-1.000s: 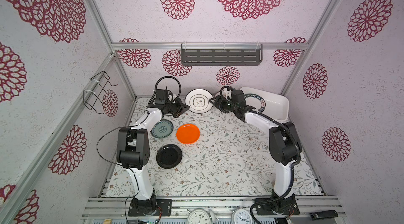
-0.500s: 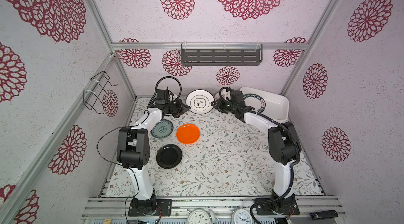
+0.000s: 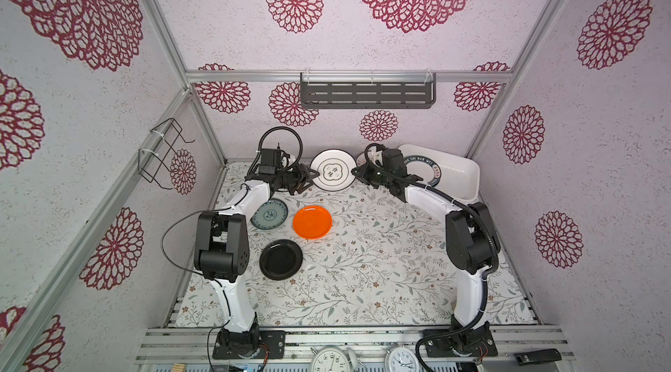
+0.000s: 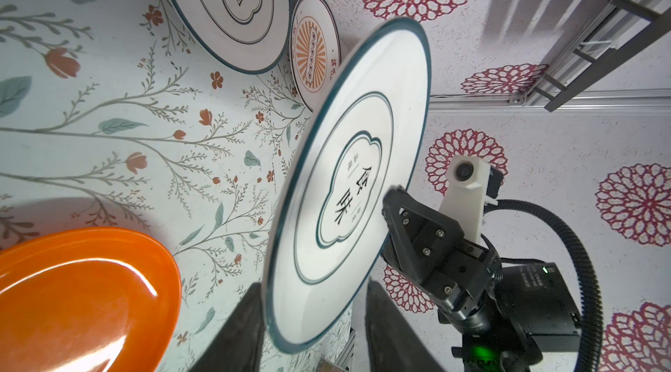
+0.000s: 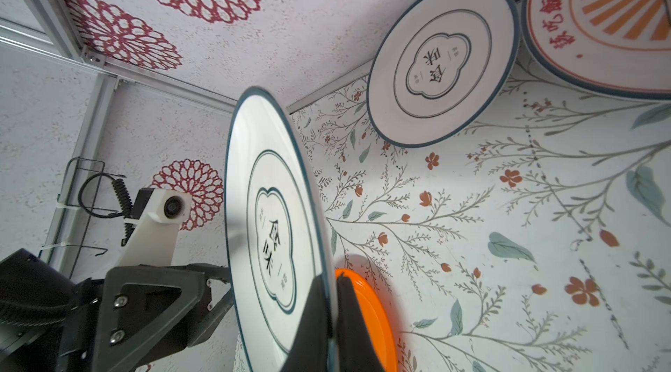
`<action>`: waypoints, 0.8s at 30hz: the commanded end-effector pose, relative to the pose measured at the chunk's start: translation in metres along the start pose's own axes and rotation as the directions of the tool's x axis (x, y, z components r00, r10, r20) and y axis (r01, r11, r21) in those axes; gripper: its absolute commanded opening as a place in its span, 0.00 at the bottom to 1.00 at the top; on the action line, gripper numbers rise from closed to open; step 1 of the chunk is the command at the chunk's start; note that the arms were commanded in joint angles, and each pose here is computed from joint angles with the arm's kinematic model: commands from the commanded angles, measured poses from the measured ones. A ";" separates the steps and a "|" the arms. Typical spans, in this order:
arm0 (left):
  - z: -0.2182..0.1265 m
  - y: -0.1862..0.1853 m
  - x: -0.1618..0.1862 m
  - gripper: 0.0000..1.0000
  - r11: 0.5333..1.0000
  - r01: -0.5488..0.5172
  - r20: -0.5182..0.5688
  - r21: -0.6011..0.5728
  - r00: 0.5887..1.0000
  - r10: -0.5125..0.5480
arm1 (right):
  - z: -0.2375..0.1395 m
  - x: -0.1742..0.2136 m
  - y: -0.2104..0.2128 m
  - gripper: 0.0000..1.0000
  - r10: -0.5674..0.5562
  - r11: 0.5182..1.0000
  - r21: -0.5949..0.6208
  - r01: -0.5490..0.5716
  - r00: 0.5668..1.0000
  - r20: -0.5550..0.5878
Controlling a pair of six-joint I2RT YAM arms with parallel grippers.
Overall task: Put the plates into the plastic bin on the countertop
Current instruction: 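Grip the plate rim with the right gripper while the left gripper releases it, then carry the plate with the right gripper into the white bin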
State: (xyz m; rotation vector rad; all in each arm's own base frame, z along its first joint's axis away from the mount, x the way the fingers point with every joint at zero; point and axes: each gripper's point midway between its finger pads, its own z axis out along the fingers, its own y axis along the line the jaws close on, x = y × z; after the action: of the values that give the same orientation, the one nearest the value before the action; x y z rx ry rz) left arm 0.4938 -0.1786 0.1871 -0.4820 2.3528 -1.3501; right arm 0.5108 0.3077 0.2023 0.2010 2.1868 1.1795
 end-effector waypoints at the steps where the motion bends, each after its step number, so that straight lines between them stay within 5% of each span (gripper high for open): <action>1: -0.019 -0.027 -0.009 0.50 0.994 -0.107 0.082 0.017 0.991 0.106 | -0.008 -0.022 0.010 0.00 -0.027 1.000 0.000 0.027 0.998 0.064; 9: -0.043 -0.036 -0.020 0.79 0.980 -0.193 0.205 -0.051 0.958 0.200 | -0.025 -0.050 -0.006 0.00 -0.005 1.000 0.032 0.001 0.991 0.131; 18: -0.065 -0.053 -0.035 0.88 0.964 -0.255 0.335 -0.077 0.904 0.266 | -0.065 -0.100 -0.047 0.00 0.028 0.992 0.108 -0.058 0.965 0.259; 24: -0.087 -0.067 -0.049 0.93 0.952 -0.293 0.481 -0.090 0.824 0.299 | -0.108 -0.134 -0.088 0.00 0.055 0.974 0.185 -0.129 0.932 0.357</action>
State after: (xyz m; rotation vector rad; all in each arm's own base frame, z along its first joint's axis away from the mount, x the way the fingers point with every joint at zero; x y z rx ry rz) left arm 0.4976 -0.1332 0.2540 -0.4175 2.0709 -0.9926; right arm 0.5626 0.1553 0.1695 0.5722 2.1564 0.9016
